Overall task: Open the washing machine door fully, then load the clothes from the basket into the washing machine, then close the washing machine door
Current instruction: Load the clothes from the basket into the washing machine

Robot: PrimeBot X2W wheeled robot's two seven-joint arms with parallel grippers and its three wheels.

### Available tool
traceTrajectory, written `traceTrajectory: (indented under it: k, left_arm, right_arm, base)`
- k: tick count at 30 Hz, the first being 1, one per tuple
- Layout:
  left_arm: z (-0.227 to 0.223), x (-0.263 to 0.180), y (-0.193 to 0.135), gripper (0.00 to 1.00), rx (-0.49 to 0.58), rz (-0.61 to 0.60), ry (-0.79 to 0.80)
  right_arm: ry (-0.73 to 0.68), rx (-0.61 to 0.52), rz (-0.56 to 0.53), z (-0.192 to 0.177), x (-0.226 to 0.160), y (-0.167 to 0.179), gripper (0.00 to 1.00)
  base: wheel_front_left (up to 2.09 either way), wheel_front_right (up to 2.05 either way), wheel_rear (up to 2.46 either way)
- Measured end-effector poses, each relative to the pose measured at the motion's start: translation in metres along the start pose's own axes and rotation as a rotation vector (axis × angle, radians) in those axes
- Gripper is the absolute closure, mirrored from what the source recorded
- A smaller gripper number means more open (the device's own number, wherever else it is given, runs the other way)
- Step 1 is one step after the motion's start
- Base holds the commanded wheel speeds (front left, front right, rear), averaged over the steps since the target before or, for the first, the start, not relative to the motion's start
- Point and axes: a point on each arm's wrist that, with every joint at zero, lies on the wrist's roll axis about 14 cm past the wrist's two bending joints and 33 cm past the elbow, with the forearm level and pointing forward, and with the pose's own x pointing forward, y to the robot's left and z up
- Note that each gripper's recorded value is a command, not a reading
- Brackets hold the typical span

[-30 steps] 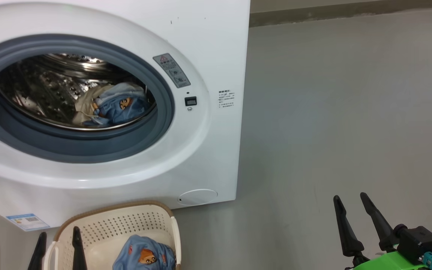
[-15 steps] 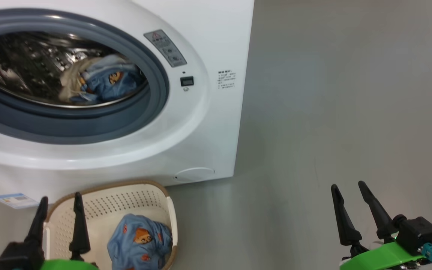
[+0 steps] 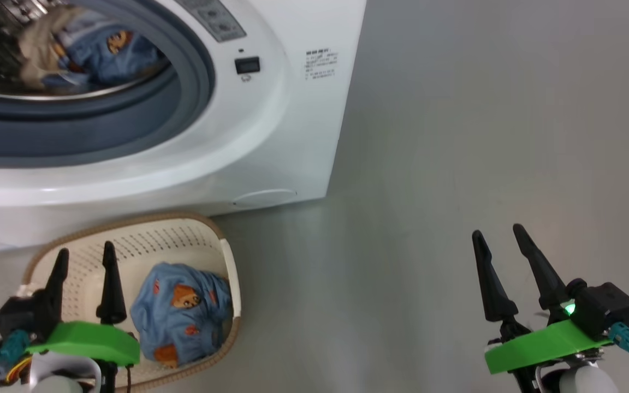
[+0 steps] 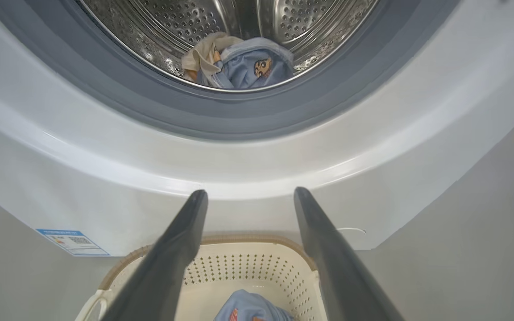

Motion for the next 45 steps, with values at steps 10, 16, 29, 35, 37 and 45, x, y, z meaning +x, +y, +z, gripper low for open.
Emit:
traceTrajectory:
  k: [10,16,29,35,37,45]
  left_arm:
    - [-0.095,0.026,0.003,0.00,-0.022,-0.013,0.282]
    - [-0.132,0.038,0.000,0.00,-0.012,-0.042,0.388]
    - [-0.222,0.027,0.001,0.00,-0.031,-0.052,0.717]
    - [-0.252,0.020,0.004,0.00,-0.046,-0.044,0.836]
    - [-0.256,0.023,0.006,0.00,-0.039,-0.046,0.848]
    - [-0.276,0.035,0.011,0.00,0.001,-0.069,0.924]
  right_arm:
    - [0.063,-0.003,-0.013,-0.031,0.021,-0.008,0.00]
    - [0.098,-0.010,-0.031,-0.047,0.029,-0.017,0.00]
    - [0.149,0.011,-0.062,-0.073,0.041,-0.030,0.00]
    - [0.173,0.019,-0.079,-0.085,0.044,-0.037,0.00]
    - [0.178,0.020,-0.083,-0.088,0.045,-0.039,0.00]
    - [0.209,0.024,-0.094,-0.104,0.047,-0.044,0.00]
  base:
    - [0.00,0.00,0.00]
    - [0.00,0.00,0.00]
    - [0.00,0.00,0.00]
    - [0.00,0.00,0.00]
    - [0.00,0.00,0.00]
    - [0.00,0.00,0.00]
